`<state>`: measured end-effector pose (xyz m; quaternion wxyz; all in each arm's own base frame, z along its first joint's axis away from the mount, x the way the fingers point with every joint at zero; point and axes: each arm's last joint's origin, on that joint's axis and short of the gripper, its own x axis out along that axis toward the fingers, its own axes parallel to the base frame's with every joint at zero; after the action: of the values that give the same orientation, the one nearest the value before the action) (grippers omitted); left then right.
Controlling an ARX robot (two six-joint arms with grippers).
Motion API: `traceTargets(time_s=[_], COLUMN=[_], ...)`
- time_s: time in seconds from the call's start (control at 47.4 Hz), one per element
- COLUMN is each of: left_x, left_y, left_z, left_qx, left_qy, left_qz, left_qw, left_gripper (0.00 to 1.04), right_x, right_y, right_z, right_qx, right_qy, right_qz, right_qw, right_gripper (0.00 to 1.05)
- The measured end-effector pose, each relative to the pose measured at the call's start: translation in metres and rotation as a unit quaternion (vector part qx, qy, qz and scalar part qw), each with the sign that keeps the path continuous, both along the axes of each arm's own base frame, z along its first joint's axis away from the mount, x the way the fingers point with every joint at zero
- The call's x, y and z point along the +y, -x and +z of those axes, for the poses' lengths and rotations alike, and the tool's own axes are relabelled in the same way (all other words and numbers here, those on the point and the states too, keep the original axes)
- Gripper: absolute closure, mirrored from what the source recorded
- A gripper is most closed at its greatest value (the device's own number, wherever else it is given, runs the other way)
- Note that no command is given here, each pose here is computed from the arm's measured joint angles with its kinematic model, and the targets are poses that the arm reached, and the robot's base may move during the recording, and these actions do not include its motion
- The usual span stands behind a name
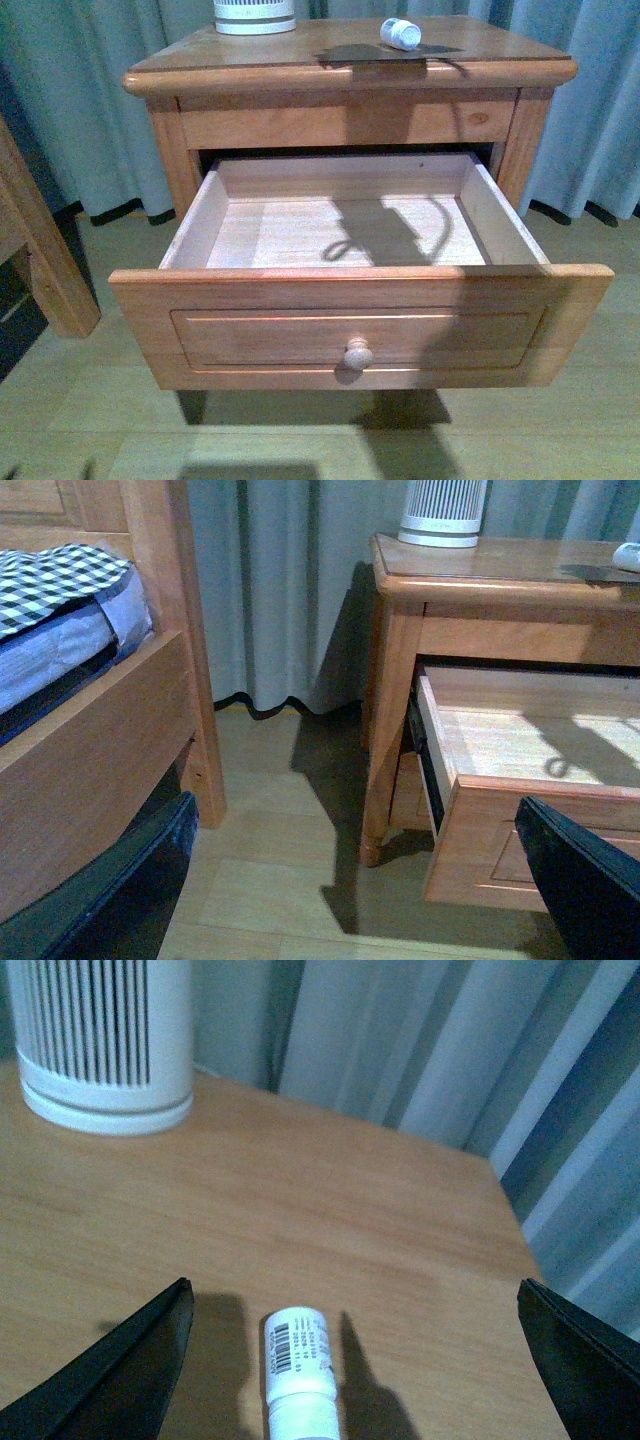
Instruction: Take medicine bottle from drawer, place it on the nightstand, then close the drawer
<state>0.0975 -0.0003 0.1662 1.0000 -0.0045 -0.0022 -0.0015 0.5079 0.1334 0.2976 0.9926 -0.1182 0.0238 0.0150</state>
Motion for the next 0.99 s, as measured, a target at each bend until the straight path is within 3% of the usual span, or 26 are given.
traceTargets(time_s=[0.169, 0.337, 0.422, 0.611, 0.78, 0.991], left_x=[0.000, 0.000, 0.000, 0.000, 0.000, 0.000], left_y=[0.000, 0.000, 0.000, 0.000, 0.000, 0.000], left_z=[0.000, 0.000, 0.000, 0.000, 0.000, 0.000], left_qx=[0.000, 0.000, 0.000, 0.000, 0.000, 0.000], left_qy=[0.000, 0.000, 0.000, 0.000, 0.000, 0.000], left_qz=[0.000, 0.000, 0.000, 0.000, 0.000, 0.000], left_qw=[1.000, 1.000, 1.000, 1.000, 1.000, 1.000], left_gripper=[0.06, 0.06, 0.06, 0.06, 0.06, 0.06], right_x=[-0.013, -0.024, -0.030, -0.044, -0.045, -0.030], right_y=[0.062, 0.123, 0.159, 0.251, 0.287, 0.270], right_z=[0.044, 0.036, 0.013, -0.066, -0.136, -0.184], right_qx=[-0.022, 0.026, 0.070, 0.181, 0.255, 0.198], right_qy=[-0.054, -0.107, -0.132, -0.152, -0.135, -0.078], right_qz=[0.028, 0.062, 0.075, 0.079, 0.063, 0.063], right_qw=[0.998, 0.992, 0.986, 0.968, 0.956, 0.975], right_gripper=[0.07, 0.07, 0.21, 0.64, 1.00, 1.01])
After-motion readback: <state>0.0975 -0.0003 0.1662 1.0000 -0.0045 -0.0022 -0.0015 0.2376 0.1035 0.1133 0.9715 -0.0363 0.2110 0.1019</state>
